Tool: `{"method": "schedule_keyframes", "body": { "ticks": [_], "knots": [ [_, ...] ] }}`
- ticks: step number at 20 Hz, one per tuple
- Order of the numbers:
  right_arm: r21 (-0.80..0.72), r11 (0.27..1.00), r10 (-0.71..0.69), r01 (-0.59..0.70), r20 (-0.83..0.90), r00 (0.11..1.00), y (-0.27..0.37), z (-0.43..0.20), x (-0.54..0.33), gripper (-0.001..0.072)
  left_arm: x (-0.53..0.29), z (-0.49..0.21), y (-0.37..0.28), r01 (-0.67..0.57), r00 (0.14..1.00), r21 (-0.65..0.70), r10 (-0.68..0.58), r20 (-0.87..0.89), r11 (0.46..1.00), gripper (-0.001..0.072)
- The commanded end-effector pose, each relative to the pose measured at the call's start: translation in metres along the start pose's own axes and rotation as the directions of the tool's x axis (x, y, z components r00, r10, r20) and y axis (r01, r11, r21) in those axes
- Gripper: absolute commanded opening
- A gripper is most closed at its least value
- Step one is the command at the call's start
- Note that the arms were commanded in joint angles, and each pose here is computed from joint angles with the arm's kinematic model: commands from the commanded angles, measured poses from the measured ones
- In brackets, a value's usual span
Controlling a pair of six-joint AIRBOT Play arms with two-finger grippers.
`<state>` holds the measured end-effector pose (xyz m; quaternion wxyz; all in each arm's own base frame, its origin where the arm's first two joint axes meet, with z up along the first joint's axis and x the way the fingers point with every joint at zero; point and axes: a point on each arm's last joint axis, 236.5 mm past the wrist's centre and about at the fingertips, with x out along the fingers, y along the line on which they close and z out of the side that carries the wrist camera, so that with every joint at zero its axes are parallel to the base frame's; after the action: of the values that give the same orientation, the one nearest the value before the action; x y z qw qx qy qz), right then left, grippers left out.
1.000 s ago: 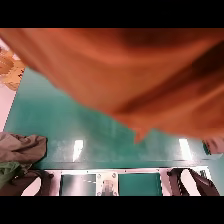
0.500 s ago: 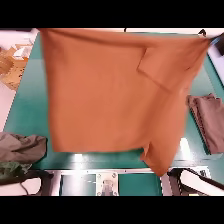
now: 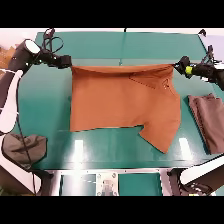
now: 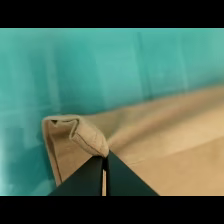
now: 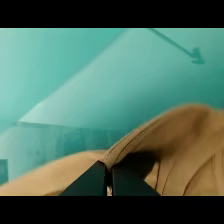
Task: Fold the shirts.
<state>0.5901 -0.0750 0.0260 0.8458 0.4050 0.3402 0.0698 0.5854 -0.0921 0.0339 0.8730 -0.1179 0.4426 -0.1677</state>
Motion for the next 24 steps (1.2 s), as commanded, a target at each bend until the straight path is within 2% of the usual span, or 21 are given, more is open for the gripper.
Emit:
{"method": "schedule_keyframes", "body": {
  "ticks": [1, 3, 7, 12, 15, 16, 17, 18, 20, 21, 23, 24],
  "knots": [
    [-0.033, 0.999, -0.003, 0.000, -0.103, 0.995, -0.007, -0.003, -0.014, 0.0013, -0.001, -0.031, 0.011, 0.006, 0.991, -0.071, -0.016, -0.134, 0.997, 0.0020],
    [-0.055, 0.997, -0.068, 0.057, -0.218, 0.973, -0.026, -0.026, -0.030, 0.0013, -0.006, -0.058, 0.005, 0.025, 0.967, -0.082, -0.044, -0.250, 0.996, 0.0020],
    [-0.128, 0.971, -0.236, 0.201, -0.434, 0.869, -0.072, -0.078, -0.056, 0.0013, -0.005, -0.096, -0.009, 0.028, 0.921, -0.107, -0.068, -0.383, 0.994, 0.0020],
    [-0.131, 0.956, -0.292, 0.262, -0.495, 0.819, -0.101, -0.109, -0.056, 0.0013, 0.013, -0.152, -0.009, -0.017, 0.861, -0.144, -0.059, -0.505, 0.989, 0.0020],
    [-0.118, 0.955, -0.293, 0.271, -0.498, 0.816, -0.107, -0.116, -0.053, 0.0016, 0.016, -0.151, -0.007, -0.030, 0.870, -0.165, -0.055, -0.489, 0.986, 0.0021],
    [-0.121, 0.956, -0.292, 0.268, -0.498, 0.816, -0.106, -0.114, -0.054, 0.0122, 0.017, -0.150, -0.012, -0.015, 0.871, -0.178, -0.074, -0.485, 0.984, 0.0056],
    [-0.126, 0.957, -0.289, 0.262, -0.501, 0.816, -0.102, -0.111, -0.058, 0.0263, 0.015, -0.149, -0.019, 0.006, 0.869, -0.195, -0.101, -0.485, 0.981, 0.0371],
    [-0.126, 0.959, -0.283, 0.255, -0.509, 0.813, -0.096, -0.106, -0.065, 0.0271, 0.010, -0.150, -0.025, 0.020, 0.859, -0.217, -0.128, -0.496, 0.976, 0.0573],
    [-0.104, 0.950, -0.306, 0.295, -0.510, 0.804, -0.091, -0.095, -0.086, 0.0268, -0.011, -0.155, -0.026, 0.018, 0.816, -0.230, -0.148, -0.559, 0.973, 0.0572],
    [-0.104, 0.937, -0.339, 0.334, -0.508, 0.792, -0.094, -0.092, -0.102, 0.0250, -0.024, -0.160, -0.025, 0.009, 0.785, -0.247, -0.160, -0.598, 0.969, 0.0515],
    [-0.116, 0.916, -0.385, 0.385, -0.531, 0.755, -0.098, -0.100, -0.131, 0.0141, -0.049, -0.173, -0.024, 0.004, 0.728, -0.263, -0.183, -0.660, 0.965, 0.0158],
    [-0.104, 0.912, -0.386, 0.397, -0.545, 0.744, -0.098, -0.109, -0.142, 0.0083, -0.059, -0.178, -0.023, -0.004, 0.718, -0.252, -0.173, -0.674, 0.968, 0.0021]
  ]
}}
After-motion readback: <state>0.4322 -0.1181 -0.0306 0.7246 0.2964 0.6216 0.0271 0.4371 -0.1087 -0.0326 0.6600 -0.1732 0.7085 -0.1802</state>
